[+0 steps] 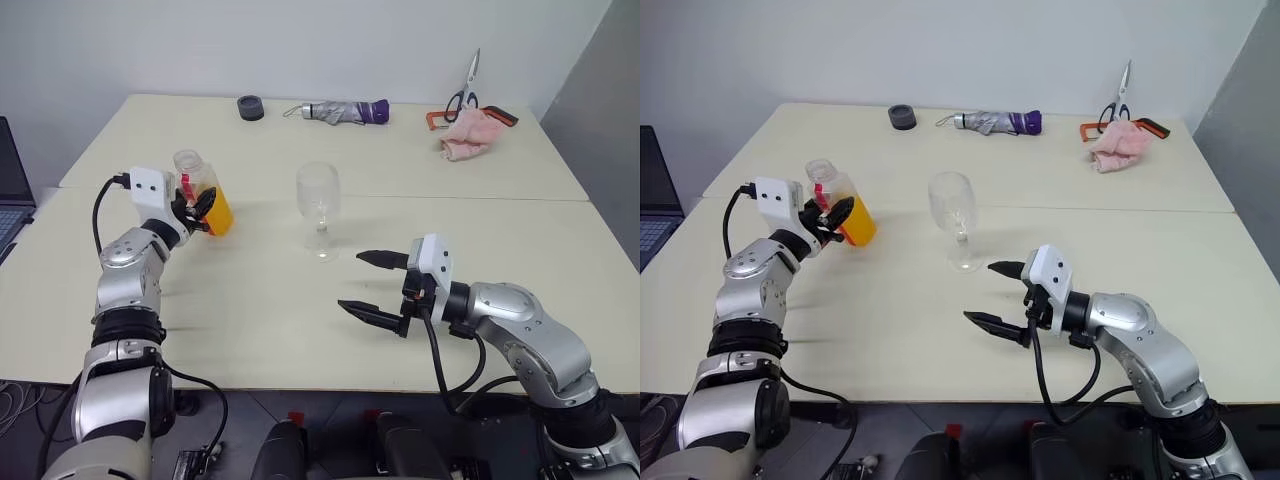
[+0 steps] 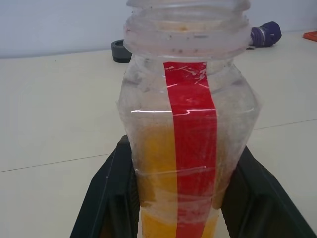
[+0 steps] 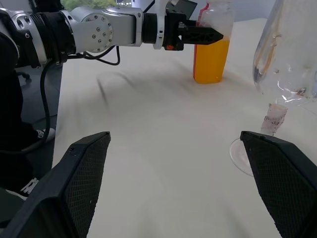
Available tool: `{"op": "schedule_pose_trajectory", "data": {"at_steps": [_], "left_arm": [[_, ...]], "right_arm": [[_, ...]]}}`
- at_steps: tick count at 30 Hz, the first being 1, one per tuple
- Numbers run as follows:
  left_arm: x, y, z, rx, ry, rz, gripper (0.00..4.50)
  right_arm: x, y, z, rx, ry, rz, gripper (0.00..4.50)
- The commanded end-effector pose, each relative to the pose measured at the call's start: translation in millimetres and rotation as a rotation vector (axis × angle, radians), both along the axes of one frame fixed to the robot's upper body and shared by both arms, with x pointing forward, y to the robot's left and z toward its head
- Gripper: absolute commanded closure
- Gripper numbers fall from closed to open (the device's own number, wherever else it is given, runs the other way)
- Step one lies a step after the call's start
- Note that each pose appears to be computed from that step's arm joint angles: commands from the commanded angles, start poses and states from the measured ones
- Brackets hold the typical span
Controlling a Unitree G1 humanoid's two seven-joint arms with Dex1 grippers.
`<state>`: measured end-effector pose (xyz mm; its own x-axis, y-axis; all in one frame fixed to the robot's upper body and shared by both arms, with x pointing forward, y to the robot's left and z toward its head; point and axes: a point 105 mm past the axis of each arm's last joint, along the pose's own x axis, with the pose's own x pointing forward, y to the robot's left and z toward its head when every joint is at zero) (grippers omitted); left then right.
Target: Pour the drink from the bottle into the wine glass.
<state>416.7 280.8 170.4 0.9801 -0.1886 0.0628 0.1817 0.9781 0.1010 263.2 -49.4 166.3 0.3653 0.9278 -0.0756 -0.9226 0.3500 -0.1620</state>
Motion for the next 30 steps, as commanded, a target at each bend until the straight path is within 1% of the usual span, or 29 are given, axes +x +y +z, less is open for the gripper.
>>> {"op": "schedule_pose_trajectory", "data": {"at_steps": [1,4,8,10,13,15,18,22,24,30], "left_arm": [[1,-3,14,0.018,-0.049,-0.015,2.79],[-2,-17,23,0.071,-0.092,-0.059,2.79],[-8,-49,45,0.197,-0.172,-0.139,2.80],[-11,-59,52,0.244,-0.198,-0.162,2.81],[-15,-80,68,0.328,-0.271,-0.206,2.81],[-16,-87,76,0.356,-0.301,-0.218,2.81],[-18,-100,88,0.440,-0.360,-0.242,2.81],[-19,-117,103,0.604,-0.457,-0.265,2.81],[-19,-122,108,0.648,-0.493,-0.269,2.81],[-15,-131,109,0.778,-0.556,-0.288,2.81]], "right_arm": [[-4,3,16,0.013,-0.086,0.011,0.00],[-3,-1,23,0.031,-0.114,-0.014,0.00],[-5,-11,39,0.069,-0.148,-0.067,0.00],[-5,-12,45,0.083,-0.163,-0.086,0.00],[-1,-11,56,0.102,-0.191,-0.112,0.00],[1,-10,60,0.111,-0.196,-0.125,0.00],[7,-8,64,0.121,-0.202,-0.163,0.00],[17,-8,68,0.158,-0.198,-0.234,0.00],[18,-7,69,0.163,-0.199,-0.241,0.00],[25,-7,64,0.173,-0.159,-0.298,0.00]]}}
